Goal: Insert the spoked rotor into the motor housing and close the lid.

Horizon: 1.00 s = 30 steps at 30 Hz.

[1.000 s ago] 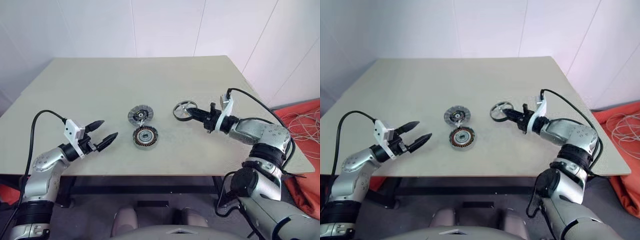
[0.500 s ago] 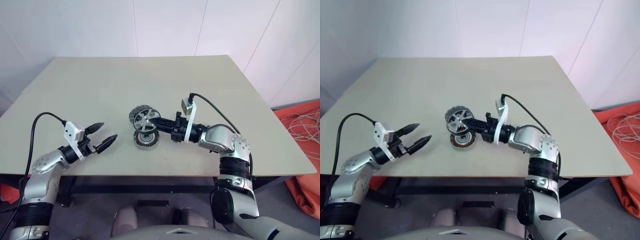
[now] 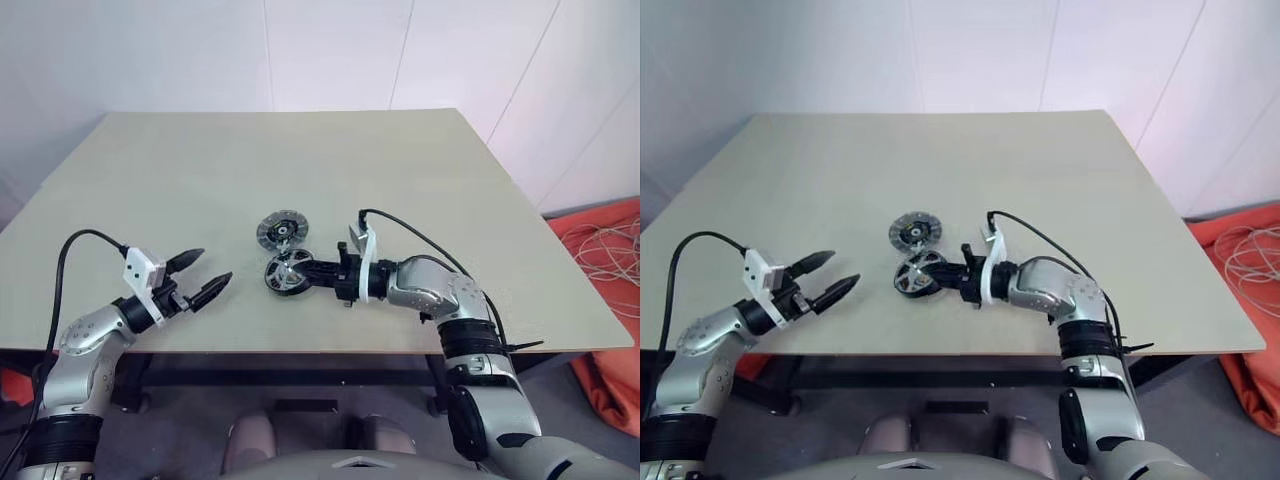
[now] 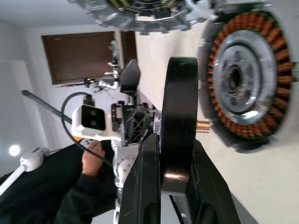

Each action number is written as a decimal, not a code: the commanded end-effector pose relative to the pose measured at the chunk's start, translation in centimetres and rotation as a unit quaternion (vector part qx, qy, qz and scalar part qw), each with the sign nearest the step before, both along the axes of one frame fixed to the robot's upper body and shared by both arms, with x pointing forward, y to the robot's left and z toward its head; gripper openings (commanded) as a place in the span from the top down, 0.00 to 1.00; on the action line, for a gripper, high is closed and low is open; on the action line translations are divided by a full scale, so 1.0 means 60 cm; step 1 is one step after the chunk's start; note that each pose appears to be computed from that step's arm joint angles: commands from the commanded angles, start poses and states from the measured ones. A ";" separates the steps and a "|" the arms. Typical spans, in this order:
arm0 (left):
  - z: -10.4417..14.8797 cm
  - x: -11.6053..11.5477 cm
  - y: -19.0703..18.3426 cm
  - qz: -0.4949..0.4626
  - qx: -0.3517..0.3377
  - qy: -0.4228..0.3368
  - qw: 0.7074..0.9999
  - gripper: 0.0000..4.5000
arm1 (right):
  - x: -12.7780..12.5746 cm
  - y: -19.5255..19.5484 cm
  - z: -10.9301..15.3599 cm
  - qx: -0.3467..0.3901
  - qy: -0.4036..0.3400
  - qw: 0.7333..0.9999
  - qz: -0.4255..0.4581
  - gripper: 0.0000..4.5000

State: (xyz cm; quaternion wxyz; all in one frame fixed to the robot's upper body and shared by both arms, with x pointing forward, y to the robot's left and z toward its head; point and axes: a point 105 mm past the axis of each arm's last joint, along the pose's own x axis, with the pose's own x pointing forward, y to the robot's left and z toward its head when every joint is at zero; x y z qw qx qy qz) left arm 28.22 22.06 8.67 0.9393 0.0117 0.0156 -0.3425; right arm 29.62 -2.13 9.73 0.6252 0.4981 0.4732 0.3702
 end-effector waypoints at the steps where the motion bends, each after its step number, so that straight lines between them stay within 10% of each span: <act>1: 0.031 0.002 0.004 0.001 0.006 -0.036 0.999 0.00 | 0.007 0.011 0.039 0.034 -0.034 0.999 0.013 0.92; 30: 0.037 0.008 0.005 0.001 0.015 -0.041 0.999 0.00 | 0.052 0.016 0.004 0.024 -0.039 0.998 -0.032 0.92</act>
